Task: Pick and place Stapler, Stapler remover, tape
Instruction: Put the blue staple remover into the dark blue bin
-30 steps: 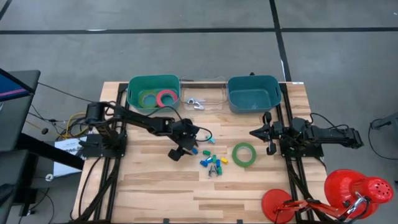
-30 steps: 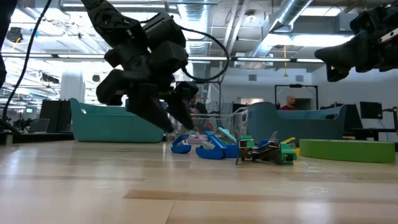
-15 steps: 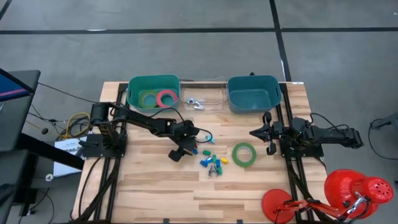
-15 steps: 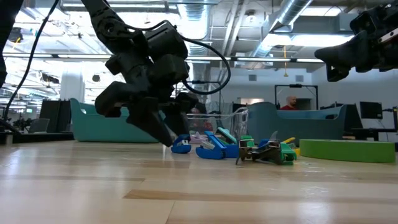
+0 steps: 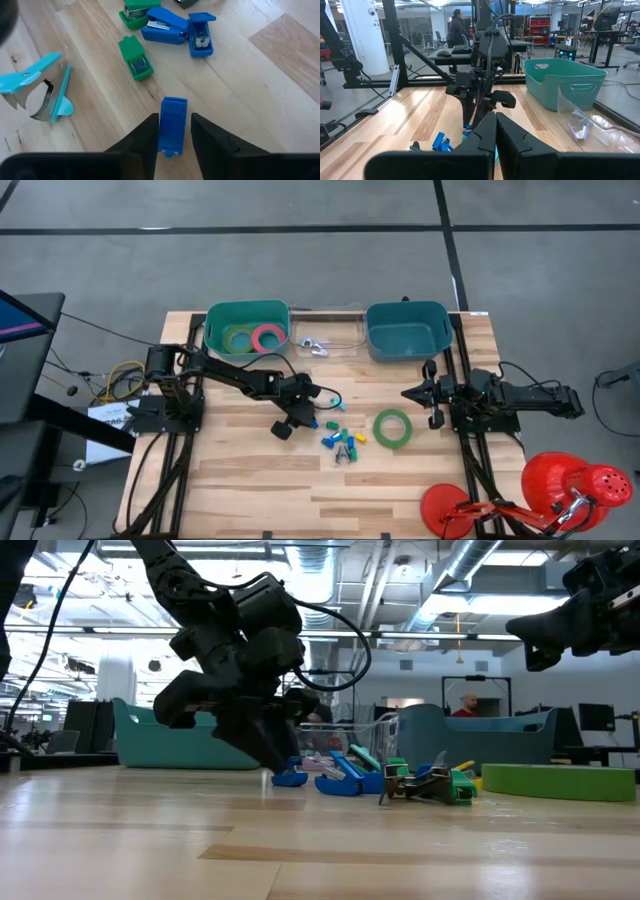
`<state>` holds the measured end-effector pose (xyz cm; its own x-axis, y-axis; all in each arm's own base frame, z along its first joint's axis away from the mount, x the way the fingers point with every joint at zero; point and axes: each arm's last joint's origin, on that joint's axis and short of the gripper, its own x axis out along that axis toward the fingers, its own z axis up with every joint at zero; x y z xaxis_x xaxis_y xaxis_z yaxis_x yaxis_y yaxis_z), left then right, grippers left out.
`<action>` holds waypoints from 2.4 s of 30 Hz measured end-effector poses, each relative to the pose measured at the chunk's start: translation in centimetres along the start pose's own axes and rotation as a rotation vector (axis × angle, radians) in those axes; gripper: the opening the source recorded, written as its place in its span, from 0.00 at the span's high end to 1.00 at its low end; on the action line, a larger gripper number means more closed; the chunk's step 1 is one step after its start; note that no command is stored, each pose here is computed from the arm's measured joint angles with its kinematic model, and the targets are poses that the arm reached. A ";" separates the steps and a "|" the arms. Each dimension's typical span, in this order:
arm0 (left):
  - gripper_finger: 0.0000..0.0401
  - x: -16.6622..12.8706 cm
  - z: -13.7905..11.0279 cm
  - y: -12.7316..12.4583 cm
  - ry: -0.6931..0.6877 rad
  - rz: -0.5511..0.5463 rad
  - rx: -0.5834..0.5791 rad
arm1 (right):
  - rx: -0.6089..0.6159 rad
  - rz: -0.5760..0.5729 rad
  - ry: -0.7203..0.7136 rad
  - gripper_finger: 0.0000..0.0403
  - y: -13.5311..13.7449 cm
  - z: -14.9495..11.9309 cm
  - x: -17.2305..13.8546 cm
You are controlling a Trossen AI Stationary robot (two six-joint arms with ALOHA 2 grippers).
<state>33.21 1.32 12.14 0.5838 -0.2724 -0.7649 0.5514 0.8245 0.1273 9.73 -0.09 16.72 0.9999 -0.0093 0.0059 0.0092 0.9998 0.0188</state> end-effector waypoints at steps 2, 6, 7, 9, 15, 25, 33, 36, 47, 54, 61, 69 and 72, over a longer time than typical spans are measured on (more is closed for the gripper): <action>0.76 0.0 0.0 0.0 -0.001 0.000 0.000 | 0.000 0.000 0.000 1.00 0.0 0.0 0.0; 0.79 0.0 0.0 0.0 -0.002 0.002 0.001 | 0.000 0.000 0.000 1.00 0.0 0.0 0.0; 0.80 0.0 0.0 0.0 -0.004 0.002 0.002 | 0.000 0.000 0.000 1.00 0.0 0.0 0.0; 0.81 0.0 0.1 0.0 -0.005 0.004 0.002 | 0.000 0.000 0.000 1.00 0.0 0.0 0.0; 0.83 0.0 0.1 0.1 -0.011 0.007 0.004 | 0.000 0.000 0.000 1.00 0.0 0.0 0.0; 0.83 -2.2 1.6 1.0 -0.084 0.072 0.009 | 0.000 0.001 0.000 1.00 0.0 0.0 0.0; 0.84 -6.2 4.3 4.5 -0.224 0.193 -0.177 | 0.000 0.000 0.000 1.00 0.0 0.0 0.0; 0.84 -7.3 5.3 5.9 -0.274 0.223 -0.271 | 0.000 0.000 0.000 1.00 0.0 0.0 0.0; 0.84 -11.6 8.6 10.0 -0.436 0.341 -0.362 | 0.000 0.000 0.000 1.00 0.0 0.0 0.0; 0.84 -14.3 10.2 11.9 -0.515 0.412 -0.340 | 0.000 0.000 0.000 1.00 0.0 0.0 0.0; 0.84 -16.7 10.8 13.4 -0.578 0.482 -0.325 | 0.000 0.000 0.000 1.00 0.0 0.0 0.0; 0.84 -18.6 11.4 14.5 -0.618 0.558 -0.318 | 0.000 0.000 0.000 1.00 0.0 0.0 0.0; 0.84 -18.9 11.5 14.7 -0.614 0.626 -0.334 | 0.000 0.000 0.000 1.00 0.0 0.0 0.0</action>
<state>37.13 12.89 35.77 0.9812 0.1339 -0.1391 -0.1140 0.9833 0.1420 9.73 -0.09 16.72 0.9999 -0.0091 0.0058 0.0090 0.9998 0.0189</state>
